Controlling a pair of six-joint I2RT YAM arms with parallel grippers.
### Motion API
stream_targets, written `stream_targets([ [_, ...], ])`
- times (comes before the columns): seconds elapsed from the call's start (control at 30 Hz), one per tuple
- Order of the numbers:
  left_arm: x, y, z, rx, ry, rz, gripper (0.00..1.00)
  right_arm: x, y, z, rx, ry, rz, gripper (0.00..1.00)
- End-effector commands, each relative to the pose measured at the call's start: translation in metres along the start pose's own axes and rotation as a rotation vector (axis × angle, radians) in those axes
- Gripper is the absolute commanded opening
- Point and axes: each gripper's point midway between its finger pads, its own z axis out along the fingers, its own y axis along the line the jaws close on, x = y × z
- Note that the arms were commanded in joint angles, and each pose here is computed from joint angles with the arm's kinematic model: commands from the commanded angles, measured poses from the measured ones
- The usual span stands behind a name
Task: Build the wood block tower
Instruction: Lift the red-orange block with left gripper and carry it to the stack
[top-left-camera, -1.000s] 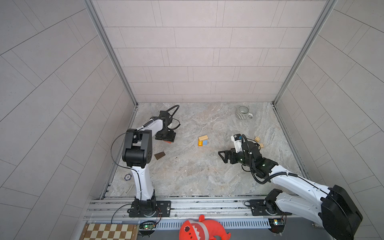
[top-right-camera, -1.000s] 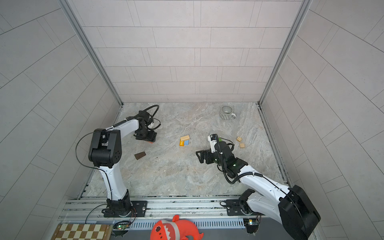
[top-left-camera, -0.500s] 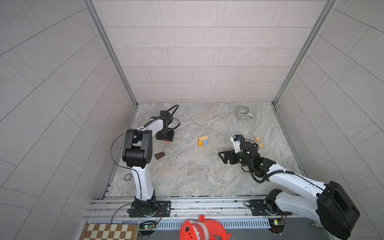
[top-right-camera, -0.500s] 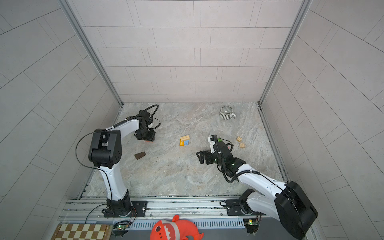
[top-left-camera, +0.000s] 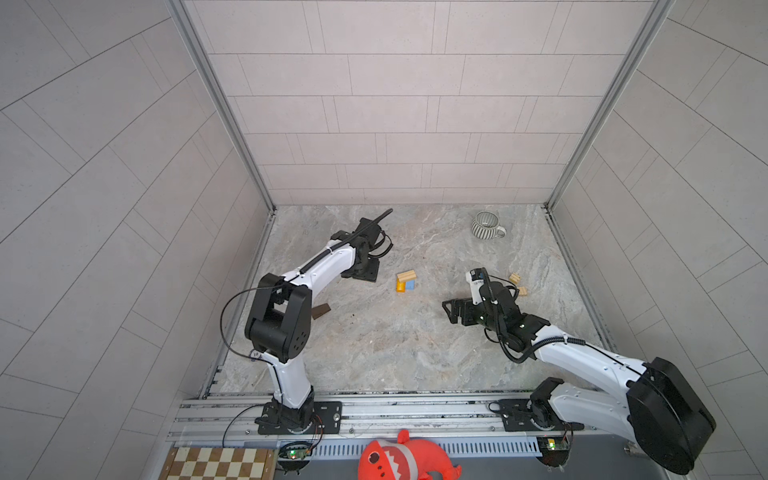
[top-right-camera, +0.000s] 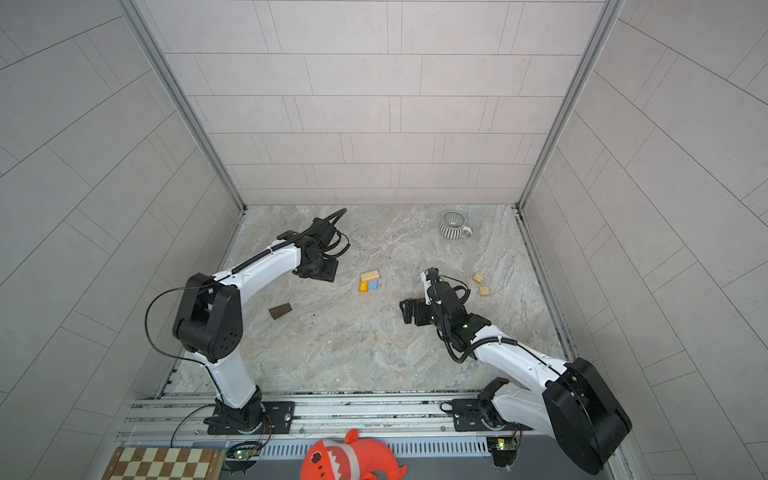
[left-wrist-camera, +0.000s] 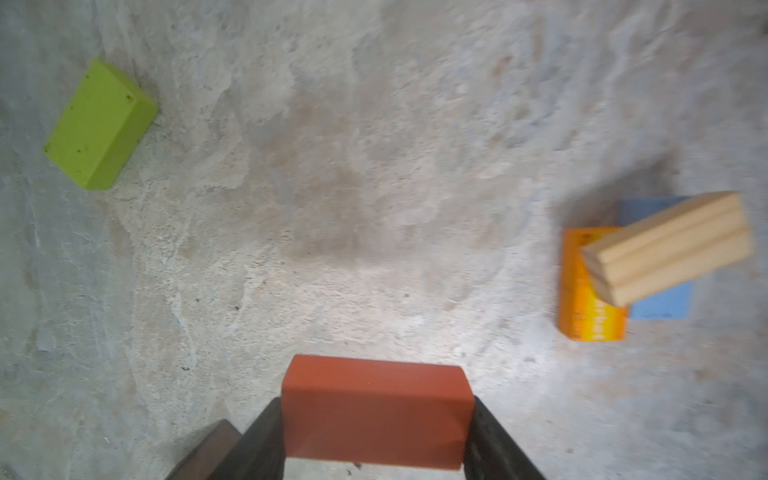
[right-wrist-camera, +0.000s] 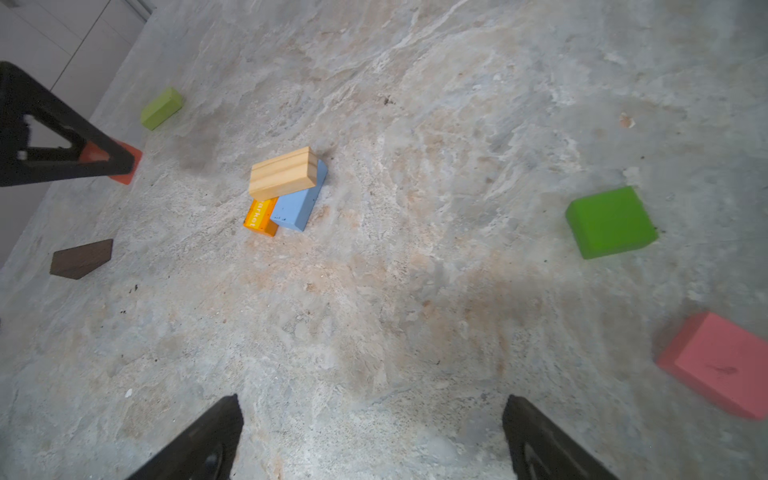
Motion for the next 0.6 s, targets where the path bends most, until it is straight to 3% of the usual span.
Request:
stream_targets([
  [0.0, 0.004, -0.017, -0.021, -0.022, -0.021, -0.1, 0.45, 0.008, -0.018, 0.005, 0.064, 0.015, 0.019, 1.0],
  [0.33, 0.023, -0.096, -0.003, 0.038, -0.04, -0.102, 0.45, 0.012, -0.03, 0.01, 0.087, 0.029, 0.048, 1.0],
  [0.57, 0.022, -0.117, 0.024, 0.078, -0.016, -0.137, 0.45, 0.013, -0.029, 0.011, 0.079, 0.033, 0.053, 1.0],
])
